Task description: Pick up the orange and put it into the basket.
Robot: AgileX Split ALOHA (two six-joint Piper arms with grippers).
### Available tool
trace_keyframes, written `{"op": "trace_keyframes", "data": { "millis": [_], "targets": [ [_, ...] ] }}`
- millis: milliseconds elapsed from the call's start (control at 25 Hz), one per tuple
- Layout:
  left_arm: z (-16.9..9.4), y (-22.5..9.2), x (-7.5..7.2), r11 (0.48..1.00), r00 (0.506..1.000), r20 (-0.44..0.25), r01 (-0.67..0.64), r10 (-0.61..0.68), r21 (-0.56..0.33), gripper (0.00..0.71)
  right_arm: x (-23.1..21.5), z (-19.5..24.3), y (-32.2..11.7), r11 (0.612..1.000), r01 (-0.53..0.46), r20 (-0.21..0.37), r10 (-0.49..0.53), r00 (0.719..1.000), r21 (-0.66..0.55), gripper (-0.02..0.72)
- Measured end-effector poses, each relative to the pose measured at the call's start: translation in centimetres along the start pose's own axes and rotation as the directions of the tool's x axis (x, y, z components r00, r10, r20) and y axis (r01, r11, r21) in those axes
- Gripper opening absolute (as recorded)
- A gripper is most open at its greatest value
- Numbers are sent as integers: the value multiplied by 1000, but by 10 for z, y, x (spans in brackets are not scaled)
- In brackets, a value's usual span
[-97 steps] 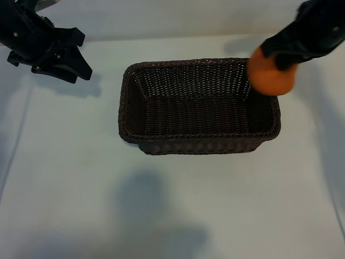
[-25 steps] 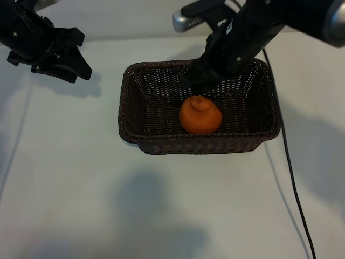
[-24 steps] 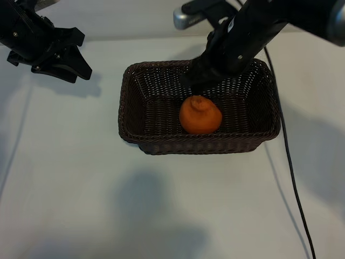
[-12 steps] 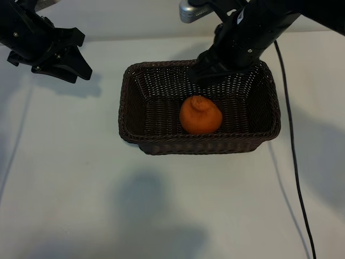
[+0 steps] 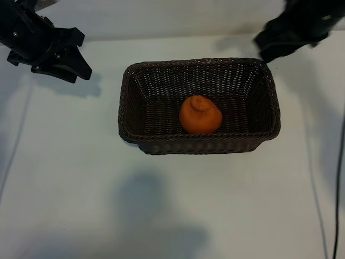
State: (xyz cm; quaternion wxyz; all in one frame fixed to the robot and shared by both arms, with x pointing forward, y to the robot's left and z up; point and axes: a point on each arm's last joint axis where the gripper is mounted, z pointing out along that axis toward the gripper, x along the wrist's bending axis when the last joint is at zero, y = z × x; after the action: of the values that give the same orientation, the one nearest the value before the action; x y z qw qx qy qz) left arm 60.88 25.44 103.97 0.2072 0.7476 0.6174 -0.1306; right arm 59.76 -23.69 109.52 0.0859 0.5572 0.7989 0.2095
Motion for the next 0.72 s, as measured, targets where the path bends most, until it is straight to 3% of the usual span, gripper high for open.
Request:
{"op": "trace_keyframes", "data": {
  "millis": [200, 520, 720],
  "targets": [
    [0, 0, 0, 1000, 1000, 0, 0, 0, 0, 398, -32, -24, -12, 1000, -21, 29, 21, 999, -5, 490],
    [0, 0, 0, 1000, 1000, 0, 0, 0, 0, 398, -59, -36, -20, 998, -26, -34, 24, 999, -59, 442],
    [0, 0, 0, 1000, 1000, 0, 0, 0, 0, 398, -62, -24, -30, 1000, 11, -3, -12, 1000, -24, 437]
  ]
}}
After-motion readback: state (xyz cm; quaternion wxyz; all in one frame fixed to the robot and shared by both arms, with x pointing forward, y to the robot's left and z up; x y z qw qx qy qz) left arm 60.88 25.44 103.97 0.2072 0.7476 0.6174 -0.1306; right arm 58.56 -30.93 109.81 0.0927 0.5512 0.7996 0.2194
